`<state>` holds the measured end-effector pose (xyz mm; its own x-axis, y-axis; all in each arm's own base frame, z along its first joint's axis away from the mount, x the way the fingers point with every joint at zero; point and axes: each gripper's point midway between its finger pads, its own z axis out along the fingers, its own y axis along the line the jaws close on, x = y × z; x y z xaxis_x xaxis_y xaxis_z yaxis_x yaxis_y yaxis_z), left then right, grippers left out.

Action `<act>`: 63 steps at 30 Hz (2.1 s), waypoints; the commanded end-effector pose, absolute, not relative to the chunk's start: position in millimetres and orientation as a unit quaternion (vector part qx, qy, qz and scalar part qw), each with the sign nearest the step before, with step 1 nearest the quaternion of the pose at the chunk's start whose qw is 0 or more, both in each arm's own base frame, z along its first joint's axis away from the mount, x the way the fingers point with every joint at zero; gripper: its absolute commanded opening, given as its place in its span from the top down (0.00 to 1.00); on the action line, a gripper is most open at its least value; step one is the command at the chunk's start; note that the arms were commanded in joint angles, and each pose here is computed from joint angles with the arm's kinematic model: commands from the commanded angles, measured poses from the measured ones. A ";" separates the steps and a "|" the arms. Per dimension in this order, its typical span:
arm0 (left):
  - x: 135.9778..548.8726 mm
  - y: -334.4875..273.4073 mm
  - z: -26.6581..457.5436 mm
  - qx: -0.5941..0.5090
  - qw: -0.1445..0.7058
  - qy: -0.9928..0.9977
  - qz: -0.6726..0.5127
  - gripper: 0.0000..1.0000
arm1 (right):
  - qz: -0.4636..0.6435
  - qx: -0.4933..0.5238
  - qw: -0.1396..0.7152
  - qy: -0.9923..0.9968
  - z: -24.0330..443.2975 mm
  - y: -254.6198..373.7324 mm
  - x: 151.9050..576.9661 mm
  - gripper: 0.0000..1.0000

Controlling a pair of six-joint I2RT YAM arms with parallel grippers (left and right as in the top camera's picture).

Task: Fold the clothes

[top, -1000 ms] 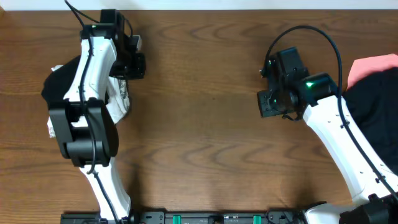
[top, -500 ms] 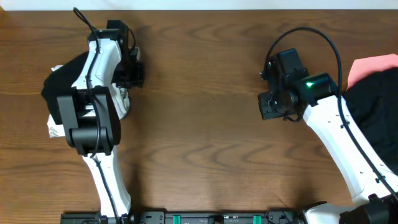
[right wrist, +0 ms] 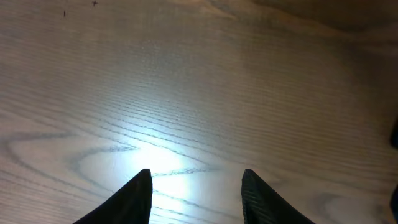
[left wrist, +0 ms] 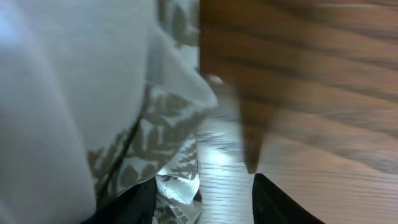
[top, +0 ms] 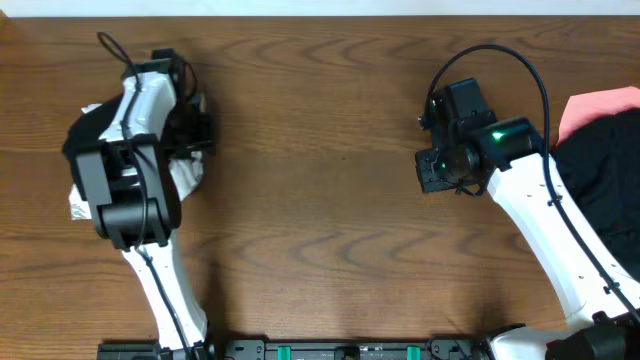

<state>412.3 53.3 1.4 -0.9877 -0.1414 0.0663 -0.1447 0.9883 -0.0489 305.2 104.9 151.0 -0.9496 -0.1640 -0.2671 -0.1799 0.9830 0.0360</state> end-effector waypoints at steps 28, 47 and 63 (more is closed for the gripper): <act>412.9 120.3 37.0 0.171 -0.034 -0.983 0.058 0.22 | 0.031 -0.080 0.130 0.988 148.9 103.5 306.1 0.58; 405.8 -24.0 223.3 -0.005 -0.222 -0.970 0.100 0.05 | -0.033 0.047 0.167 0.984 154.1 44.6 329.8 0.32; 327.1 -42.1 260.9 -0.033 -0.223 -0.971 0.082 0.04 | -0.004 0.082 0.285 0.955 230.5 -3.0 315.8 0.12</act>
